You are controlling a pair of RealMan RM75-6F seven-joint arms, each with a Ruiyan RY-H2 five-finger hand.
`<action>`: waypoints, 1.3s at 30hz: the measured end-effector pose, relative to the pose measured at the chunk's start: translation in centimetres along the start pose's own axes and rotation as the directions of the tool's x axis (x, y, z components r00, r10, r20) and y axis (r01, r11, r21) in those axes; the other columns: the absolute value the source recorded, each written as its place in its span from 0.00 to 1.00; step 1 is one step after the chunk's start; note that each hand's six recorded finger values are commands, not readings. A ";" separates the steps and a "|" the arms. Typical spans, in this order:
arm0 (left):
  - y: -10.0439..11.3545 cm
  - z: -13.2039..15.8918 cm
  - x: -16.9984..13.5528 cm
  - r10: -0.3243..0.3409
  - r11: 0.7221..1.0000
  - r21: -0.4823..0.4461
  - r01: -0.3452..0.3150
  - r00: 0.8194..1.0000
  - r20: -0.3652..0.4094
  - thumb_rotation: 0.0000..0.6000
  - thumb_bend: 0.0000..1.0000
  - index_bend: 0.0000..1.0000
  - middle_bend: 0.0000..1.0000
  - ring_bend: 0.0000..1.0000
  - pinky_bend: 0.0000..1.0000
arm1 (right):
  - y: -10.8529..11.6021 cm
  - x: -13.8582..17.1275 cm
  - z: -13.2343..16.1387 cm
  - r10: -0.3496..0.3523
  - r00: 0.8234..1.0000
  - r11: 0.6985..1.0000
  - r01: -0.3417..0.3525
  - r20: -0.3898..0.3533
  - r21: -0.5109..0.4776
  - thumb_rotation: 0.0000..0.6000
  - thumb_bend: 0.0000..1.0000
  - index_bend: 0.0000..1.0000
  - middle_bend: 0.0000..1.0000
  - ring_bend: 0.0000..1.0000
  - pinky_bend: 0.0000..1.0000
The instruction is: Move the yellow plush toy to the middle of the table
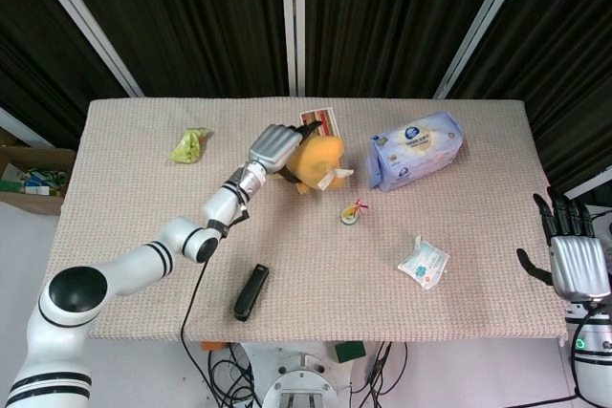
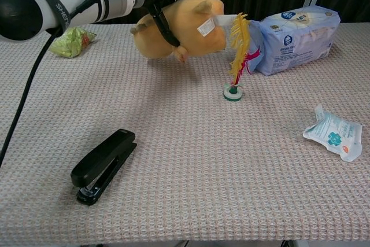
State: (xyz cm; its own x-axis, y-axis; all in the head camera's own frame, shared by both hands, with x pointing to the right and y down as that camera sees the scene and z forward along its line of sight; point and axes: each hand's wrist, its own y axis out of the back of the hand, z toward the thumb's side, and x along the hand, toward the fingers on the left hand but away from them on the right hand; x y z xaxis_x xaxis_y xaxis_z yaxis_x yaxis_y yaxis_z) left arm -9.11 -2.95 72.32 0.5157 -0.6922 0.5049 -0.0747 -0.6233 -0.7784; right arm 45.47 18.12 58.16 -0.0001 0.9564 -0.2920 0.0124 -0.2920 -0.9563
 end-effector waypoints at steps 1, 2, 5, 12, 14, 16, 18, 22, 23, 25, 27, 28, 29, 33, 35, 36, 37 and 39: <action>0.0 -0.1 -0.2 -0.008 1.000 0.000 0.008 1.000 0.001 1.00 0.04 0.03 0.19 0.23 0.30 | 0.0 0.0 0.0 0.000 1.000 1.000 0.000 -0.001 0.000 1.00 0.28 0.00 0.00 0.00 0.00; 0.0 -0.1 -0.2 -0.012 1.000 0.001 0.012 1.000 0.002 1.00 0.04 0.02 0.18 0.21 0.29 | 0.0 0.0 0.1 -0.001 1.000 1.000 0.001 -0.002 0.000 1.00 0.28 0.00 0.00 0.00 0.00; -0.1 0.0 -0.5 -0.029 1.000 0.002 0.029 1.000 0.008 1.00 0.01 0.00 0.10 0.10 0.21 | 0.0 -0.1 0.2 -0.003 1.000 1.000 0.003 -0.004 -0.001 1.00 0.28 0.00 0.00 0.00 0.00; -0.1 -0.1 -1.4 -0.080 0.997 0.003 0.080 0.997 0.019 1.00 0.00 0.00 0.00 0.00 0.13 | 0.2 -0.1 0.5 -0.008 1.000 1.000 0.008 -0.011 -0.001 1.00 0.28 0.00 0.00 0.00 0.00; -0.1 -0.2 -1.6 -0.087 0.996 0.008 0.087 0.996 0.017 1.00 0.00 0.00 0.00 0.00 0.13 | 0.2 -0.1 0.5 -0.008 1.000 1.000 0.008 -0.012 -0.001 1.00 0.28 0.00 0.00 0.00 0.00; 0.0 -0.3 -1.9 -0.088 0.996 0.013 0.088 0.996 0.017 1.00 0.00 0.00 0.00 0.00 0.13 | 0.3 0.0 0.4 -0.011 1.000 1.000 0.011 -0.011 -0.001 1.00 0.28 0.00 0.00 0.00 0.00; 0.4 -0.4 -2.1 -0.078 0.997 0.023 0.077 0.997 0.019 1.00 0.00 0.00 0.00 0.00 0.12 | 0.5 0.0 0.4 -0.016 1.000 1.000 0.016 -0.010 -0.002 1.00 0.28 0.00 0.00 0.00 0.00; 2.5 -0.9 -3.0 -0.009 0.998 0.065 0.007 1.000 0.027 1.00 0.00 0.00 0.00 0.00 0.12 | 0.9 0.1 0.3 -0.026 1.000 1.000 0.026 -0.011 -0.002 1.00 0.28 0.00 0.00 0.00 0.00; 3.1 -1.2 -3.4 0.014 0.997 0.077 -0.016 1.000 0.028 1.00 0.00 0.00 0.00 0.00 0.12 | 0.9 0.1 0.3 -0.028 1.000 1.000 0.028 -0.011 -0.003 1.00 0.28 0.00 0.00 0.00 0.00; 4.8 -1.8 -4.5 0.079 0.991 0.110 -0.081 0.996 0.028 1.00 0.01 0.00 0.00 0.00 0.13 | 1.1 0.2 0.2 -0.033 0.999 0.999 0.033 -0.013 -0.006 1.00 0.28 0.00 0.00 0.00 0.00; 6.4 -2.6 -5.8 0.145 0.978 0.151 -0.147 0.989 0.026 1.00 0.03 0.00 0.00 0.00 0.13 | 1.1 0.3 0.2 -0.033 0.999 0.999 0.033 -0.017 -0.010 1.00 0.28 0.00 0.00 0.00 0.00; 7.5 -3.3 -7.1 0.191 0.964 0.186 -0.192 0.981 0.023 1.00 0.03 0.00 0.01 0.00 0.14 | 1.1 0.3 0.2 -0.032 0.999 0.999 0.032 -0.019 -0.011 1.00 0.28 0.00 0.00 0.00 0.00; 8.3 -3.9 -8.2 0.225 0.951 0.213 -0.224 0.974 0.018 1.00 0.03 0.00 0.01 0.00 0.14 | 1.0 0.4 0.2 -0.031 0.999 0.999 0.030 -0.022 -0.011 1.00 0.28 0.00 0.00 0.00 0.00; 10.2 -7.3 -15.4 0.341 0.906 0.280 -0.317 0.939 -0.040 1.00 0.03 0.00 0.04 0.02 0.15 | 0.7 0.8 0.3 -0.013 0.999 1.000 0.012 -0.053 -0.017 1.00 0.28 0.00 0.00 0.00 0.00; 9.6 -9.5 -20.1 0.368 0.896 0.303 -0.323 0.924 -0.102 1.00 0.03 0.00 0.04 0.02 0.15 | 0.4 1.1 0.1 0.000 0.998 1.000 -0.002 -0.063 -0.020 1.00 0.28 0.00 0.00 0.00 0.00; 9.1 -10.6 -22.3 0.374 0.894 0.315 -0.318 0.918 -0.135 1.00 0.03 0.01 0.04 0.02 0.15 | 0.2 1.3 -0.2 0.012 0.998 1.000 -0.013 -0.062 -0.014 1.00 0.28 0.00 0.00 0.00 0.00; 8.2 -12.0 -25.2 0.377 0.895 0.327 -0.305 0.908 -0.185 1.00 0.02 0.01 0.04 0.02 0.15 | 0.0 1.5 -0.5 0.022 0.998 1.000 -0.022 -0.057 -0.007 1.00 0.28 0.00 0.00 0.00 0.00; 6.3 -14.0 -29.6 0.370 0.902 0.331 -0.277 0.890 -0.265 1.00 0.02 0.02 0.04 0.02 0.14 | -0.4 1.7 -1.0 0.038 0.999 0.999 -0.038 -0.034 0.009 1.00 0.28 0.00 0.00 0.00 0.00</action>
State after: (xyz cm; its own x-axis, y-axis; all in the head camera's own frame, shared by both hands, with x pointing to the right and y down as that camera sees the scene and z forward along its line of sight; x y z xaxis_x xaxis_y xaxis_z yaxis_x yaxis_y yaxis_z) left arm -36.82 8.52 57.63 0.2054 -0.9435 0.2602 0.0726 -0.2505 -0.9654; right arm 46.51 19.92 58.09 0.0340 0.9442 -0.3277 0.0034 -0.3280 -0.9447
